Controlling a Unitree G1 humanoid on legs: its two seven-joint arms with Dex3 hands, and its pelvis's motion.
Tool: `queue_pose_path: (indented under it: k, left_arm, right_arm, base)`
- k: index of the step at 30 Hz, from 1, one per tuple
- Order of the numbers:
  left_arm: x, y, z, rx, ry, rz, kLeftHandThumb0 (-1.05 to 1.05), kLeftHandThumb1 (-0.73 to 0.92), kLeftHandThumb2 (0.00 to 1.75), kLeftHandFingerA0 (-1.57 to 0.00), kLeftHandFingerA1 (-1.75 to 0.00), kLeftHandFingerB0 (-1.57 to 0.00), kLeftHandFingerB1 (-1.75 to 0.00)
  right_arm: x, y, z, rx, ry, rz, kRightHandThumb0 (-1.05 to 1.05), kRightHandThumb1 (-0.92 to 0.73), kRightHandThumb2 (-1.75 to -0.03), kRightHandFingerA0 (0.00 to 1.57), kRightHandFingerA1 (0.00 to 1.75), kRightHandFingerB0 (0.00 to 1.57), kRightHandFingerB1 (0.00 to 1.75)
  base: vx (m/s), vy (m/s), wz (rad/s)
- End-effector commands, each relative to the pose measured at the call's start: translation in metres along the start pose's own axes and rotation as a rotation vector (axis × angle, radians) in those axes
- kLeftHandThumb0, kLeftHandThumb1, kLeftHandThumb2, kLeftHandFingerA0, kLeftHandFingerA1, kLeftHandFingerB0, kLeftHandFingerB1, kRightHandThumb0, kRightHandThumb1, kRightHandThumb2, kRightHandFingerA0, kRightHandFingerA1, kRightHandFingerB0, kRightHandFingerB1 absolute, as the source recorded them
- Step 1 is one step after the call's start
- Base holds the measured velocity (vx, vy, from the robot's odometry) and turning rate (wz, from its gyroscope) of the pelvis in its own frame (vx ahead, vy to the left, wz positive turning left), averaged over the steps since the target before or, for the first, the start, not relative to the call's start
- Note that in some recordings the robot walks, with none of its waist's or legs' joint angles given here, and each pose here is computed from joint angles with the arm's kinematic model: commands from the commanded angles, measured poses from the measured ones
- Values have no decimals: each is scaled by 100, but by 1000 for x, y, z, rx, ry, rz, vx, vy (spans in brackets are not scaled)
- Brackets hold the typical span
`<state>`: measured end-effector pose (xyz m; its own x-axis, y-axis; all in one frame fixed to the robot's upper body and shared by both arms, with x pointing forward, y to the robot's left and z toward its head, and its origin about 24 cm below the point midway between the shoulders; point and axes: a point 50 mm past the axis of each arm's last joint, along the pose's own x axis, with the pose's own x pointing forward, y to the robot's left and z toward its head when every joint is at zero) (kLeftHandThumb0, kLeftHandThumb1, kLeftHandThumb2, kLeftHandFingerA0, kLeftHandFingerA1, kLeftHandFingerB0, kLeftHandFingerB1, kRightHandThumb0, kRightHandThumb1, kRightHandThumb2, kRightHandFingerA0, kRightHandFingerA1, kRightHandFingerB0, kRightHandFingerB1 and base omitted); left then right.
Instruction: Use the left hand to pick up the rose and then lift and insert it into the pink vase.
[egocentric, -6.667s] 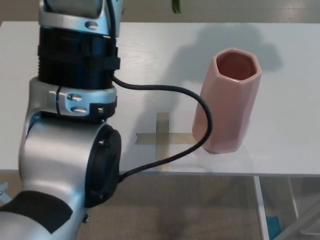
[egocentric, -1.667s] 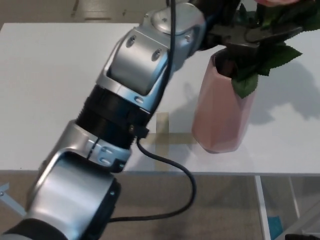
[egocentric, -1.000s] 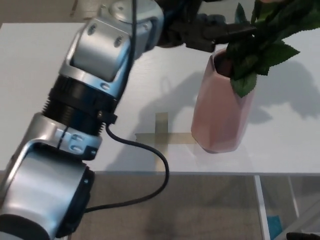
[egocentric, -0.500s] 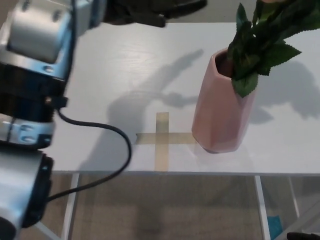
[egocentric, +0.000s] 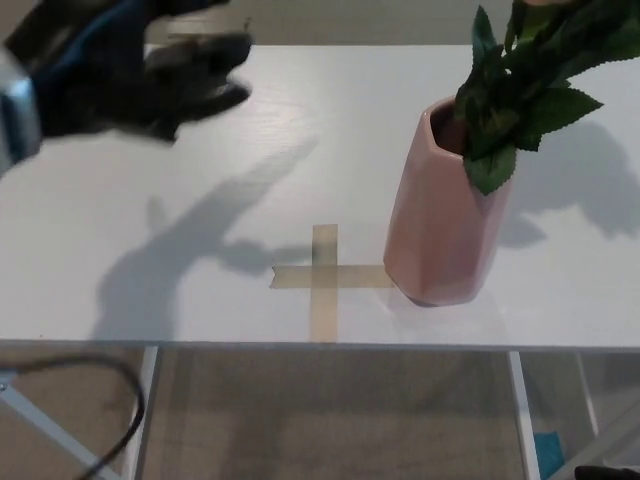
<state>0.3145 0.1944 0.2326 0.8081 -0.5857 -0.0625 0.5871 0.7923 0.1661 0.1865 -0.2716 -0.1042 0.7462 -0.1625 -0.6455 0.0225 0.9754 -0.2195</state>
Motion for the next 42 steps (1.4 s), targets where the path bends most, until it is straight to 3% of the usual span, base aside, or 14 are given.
queue_pose_path:
  k: [1,3,8,9,13,15,16,17,20,24,25,31,32,42]
  left_arm:
    - [-64,-15,-38,-17,-96,-15,-61,36,64,-10,-35,-6,-19]
    - [-84,-17,-55,-56,-108,17,-56,37,65,-24,-41,-12,-33]
    - [-117,-22,-78,-161,-107,4,-55,36,64,-30,-43,-24,-37]
    - [-128,-24,-83,-203,-106,-25,-51,41,53,-34,-38,-29,-31]
    - [-165,-31,-95,-401,-134,-145,-51,41,53,-36,-39,-39,-35]
    - [-172,-33,-102,-468,-143,-174,-50,43,53,-56,-46,-58,-41]
    - [-176,-35,-104,-501,-146,-185,-50,43,53,-56,-46,-58,-41]
    - [-186,-38,-114,-579,-139,-196,-46,42,53,-74,-54,-71,-48]
    - [-192,-38,-126,-609,-111,-176,-44,42,53,-76,-55,-73,-50]
    - [-207,-37,-167,-571,-2,20,-43,42,52,-74,-52,-67,-46]
    - [-211,-38,-184,-533,62,97,-44,41,53,-63,-48,-57,-42]
    - [-221,-46,-235,-347,348,328,-50,46,54,-51,-42,-47,-37]
    - [-219,-49,-249,-254,471,388,-53,38,77,-45,-53,-32,-44]
    - [-216,-66,-302,-82,823,380,-54,40,81,-43,-53,-26,-44]
  right_arm:
    - [-6,0,-15,13,39,-8,-26,-64,-58,53,46,48,43]
    - [-6,0,-16,7,46,-11,-26,-64,-58,53,46,48,43]
    - [-7,0,-20,-5,66,-13,-26,-64,-58,53,46,48,43]
    - [-7,0,-20,-9,69,-13,-26,-64,-58,53,46,48,43]
    - [-6,1,-19,5,71,-13,-25,-64,-58,53,47,48,43]
    - [-6,0,-20,16,78,-15,-26,-64,-58,54,47,48,42]
    - [-6,0,-21,18,81,-15,-26,-64,-58,54,47,48,42]
    - [-6,1,-20,23,81,-16,-26,-64,-58,54,47,48,42]
    - [-6,-1,-20,21,79,-20,-26,-64,-58,54,47,48,42]
    - [-5,-4,-18,29,74,-20,-26,-64,-58,54,47,48,42]
    - [-5,-4,-16,26,73,-23,-26,-64,-58,54,47,47,42]
    - [-4,-6,-14,1,73,-24,-26,-64,-58,54,46,47,42]
    - [-4,-5,-15,-10,75,-22,-26,-64,-58,54,46,48,42]
    - [-9,-5,-26,8,100,-20,-26,-64,-58,54,47,47,42]
  base:
    - [0,0,0]
    - [0,0,0]
    - [0,0,0]
    - [0,0,0]
    - [0,0,0]
    - [0,0,0]
    - [0,0,0]
    - [0,0,0]
    - [0,0,0]
    - [0,0,0]
    - [0,0,0]
    - [0,0,0]
    - [0,0,0]
    - [0,0,0]
